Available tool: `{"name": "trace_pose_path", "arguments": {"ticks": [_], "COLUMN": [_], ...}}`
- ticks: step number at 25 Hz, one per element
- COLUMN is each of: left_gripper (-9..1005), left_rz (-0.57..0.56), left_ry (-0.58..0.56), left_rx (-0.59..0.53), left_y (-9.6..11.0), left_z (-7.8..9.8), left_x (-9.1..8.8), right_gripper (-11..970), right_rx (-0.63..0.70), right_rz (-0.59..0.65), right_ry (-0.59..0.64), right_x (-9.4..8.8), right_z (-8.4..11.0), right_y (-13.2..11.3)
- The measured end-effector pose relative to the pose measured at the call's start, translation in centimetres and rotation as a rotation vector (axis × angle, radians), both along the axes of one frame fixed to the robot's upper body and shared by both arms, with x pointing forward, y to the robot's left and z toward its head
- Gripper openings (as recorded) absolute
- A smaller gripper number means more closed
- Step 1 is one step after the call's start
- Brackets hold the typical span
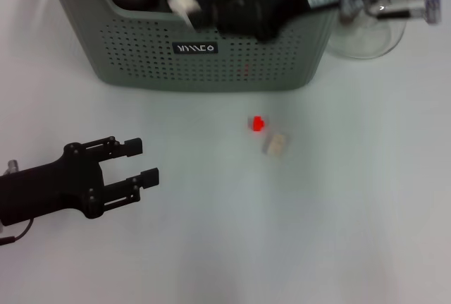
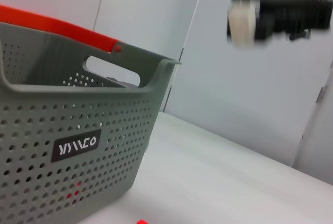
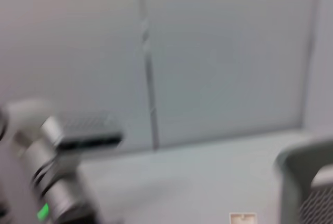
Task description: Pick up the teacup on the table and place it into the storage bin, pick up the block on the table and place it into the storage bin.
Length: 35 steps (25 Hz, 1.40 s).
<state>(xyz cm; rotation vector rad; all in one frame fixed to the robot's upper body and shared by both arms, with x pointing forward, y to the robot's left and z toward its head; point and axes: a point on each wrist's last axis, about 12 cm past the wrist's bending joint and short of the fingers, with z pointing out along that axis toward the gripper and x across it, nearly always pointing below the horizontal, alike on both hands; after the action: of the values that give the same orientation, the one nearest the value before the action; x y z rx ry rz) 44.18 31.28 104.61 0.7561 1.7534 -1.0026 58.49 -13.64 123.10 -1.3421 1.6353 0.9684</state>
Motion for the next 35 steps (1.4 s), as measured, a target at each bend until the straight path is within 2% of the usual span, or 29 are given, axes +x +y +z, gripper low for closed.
{"name": "trace_pose_path", "arguments": {"ticks": [4, 7, 11, 14, 19, 27, 28, 32, 33, 34, 35], "left_gripper": [632, 632, 632, 632, 633, 633, 633, 633, 633, 632, 632], "left_rz": [-0.002, -0.002, -0.004, -0.009, -0.012, -0.01, -0.011, -0.013, -0.013, -0.012, -0.011], "left_ry": [-0.002, -0.001, -0.002, -0.005, -0.006, -0.007, -0.007, -0.008, -0.008, -0.008, -0.009], "left_rx": [-0.001, -0.002, -0.004, -0.003, -0.002, -0.002, -0.002, -0.002, -0.002, -0.002, -0.002], "left_y": [0.0, -0.1, -0.1, -0.2, -0.2, -0.2, -0.3, -0.3, -0.3, -0.3, -0.3], "left_z": [0.1, 0.1, 0.1, 0.2, 0.2, 0.2, 0.2, 0.2, 0.2, 0.2, 0.2], "left_x": [0.1, 0.1, 0.1, 0.3, 0.4, 0.4, 0.5, 0.5, 0.5, 0.5, 0.5], "right_gripper": [207, 207, 208, 208, 209, 210, 235, 333, 358, 383, 407], "right_rx": [0.049, 0.077, 0.06, -0.008, -0.056, -0.07, -0.064, 0.048, 0.085, 0.18, 0.18], "right_rz": [-0.128, -0.28, -0.431, -0.508, -0.53, -0.518, -0.521, -0.561, -0.562, -0.531, -0.531], "right_ry": [-0.065, -0.087, -0.064, -0.037, -0.015, -0.025, -0.029, -0.059, -0.063, -0.068, -0.068], "right_x": [1.9, 3.8, 6.4, 8.5, 9.9, 9.9, 9.9, 8.9, 8.4, 6.7, 6.7], "right_z": [0.9, 1.3, 1.5, 1.2, 0.4, 0.5, 0.6, 1.8, 2.1, 2.4, 2.4], "right_y": [1.6, 2.4, 3.2, 4.1, 5.4, 5.4, 5.1, 2.8, 2.1, 0.0, 0.0]}}
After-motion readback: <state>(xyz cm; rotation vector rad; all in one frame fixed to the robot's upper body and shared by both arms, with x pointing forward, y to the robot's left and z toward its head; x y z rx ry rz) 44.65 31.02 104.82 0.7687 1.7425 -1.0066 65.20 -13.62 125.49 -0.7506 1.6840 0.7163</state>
